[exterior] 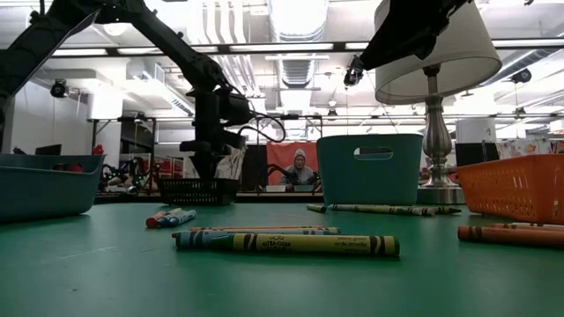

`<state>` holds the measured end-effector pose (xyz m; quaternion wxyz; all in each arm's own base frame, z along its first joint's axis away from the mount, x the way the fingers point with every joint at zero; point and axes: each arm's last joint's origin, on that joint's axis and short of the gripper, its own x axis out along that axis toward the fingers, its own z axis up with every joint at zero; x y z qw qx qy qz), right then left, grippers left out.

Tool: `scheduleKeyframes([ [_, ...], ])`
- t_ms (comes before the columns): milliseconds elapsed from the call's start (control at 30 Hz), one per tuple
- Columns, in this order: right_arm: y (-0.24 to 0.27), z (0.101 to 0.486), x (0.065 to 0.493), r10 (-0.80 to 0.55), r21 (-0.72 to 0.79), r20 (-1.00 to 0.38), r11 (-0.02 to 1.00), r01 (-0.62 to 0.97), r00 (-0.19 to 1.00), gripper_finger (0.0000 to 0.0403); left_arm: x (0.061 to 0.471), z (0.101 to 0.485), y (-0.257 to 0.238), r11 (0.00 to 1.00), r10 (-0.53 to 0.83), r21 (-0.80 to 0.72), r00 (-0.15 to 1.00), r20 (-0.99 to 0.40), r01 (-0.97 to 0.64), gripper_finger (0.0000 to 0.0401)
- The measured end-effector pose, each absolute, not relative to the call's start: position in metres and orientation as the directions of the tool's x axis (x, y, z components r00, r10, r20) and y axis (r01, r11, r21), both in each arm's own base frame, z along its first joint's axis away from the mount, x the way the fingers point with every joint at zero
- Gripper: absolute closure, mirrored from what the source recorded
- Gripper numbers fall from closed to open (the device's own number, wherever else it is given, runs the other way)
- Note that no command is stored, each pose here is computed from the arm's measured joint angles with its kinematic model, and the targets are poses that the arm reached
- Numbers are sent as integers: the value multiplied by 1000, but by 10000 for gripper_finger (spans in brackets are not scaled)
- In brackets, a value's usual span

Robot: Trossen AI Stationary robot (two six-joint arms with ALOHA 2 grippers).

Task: Sort crayons
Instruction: Put the blue crayon into the black bin, then put the orange crayon into the blue bin

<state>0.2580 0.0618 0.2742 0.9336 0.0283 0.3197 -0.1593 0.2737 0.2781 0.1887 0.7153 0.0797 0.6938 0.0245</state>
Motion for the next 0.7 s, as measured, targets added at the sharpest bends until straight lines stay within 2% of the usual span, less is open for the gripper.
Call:
scheduleKeyframes([
  [200, 62, 274, 258, -279, -47, -604, 948, 316, 747, 291, 277, 211, 279, 988, 154, 154, 78, -985, 0, 333],
  [467, 62, 276, 259, -275, -13, -593, 943, 332, 757, 291, 282, 278, 254, 987, 128, 87, 327, -936, -135, 350],
  [700, 63, 275, 259, -246, 69, -603, 932, 357, 759, 291, 286, 331, 198, 976, 135, 32, 479, -867, -217, 361],
])
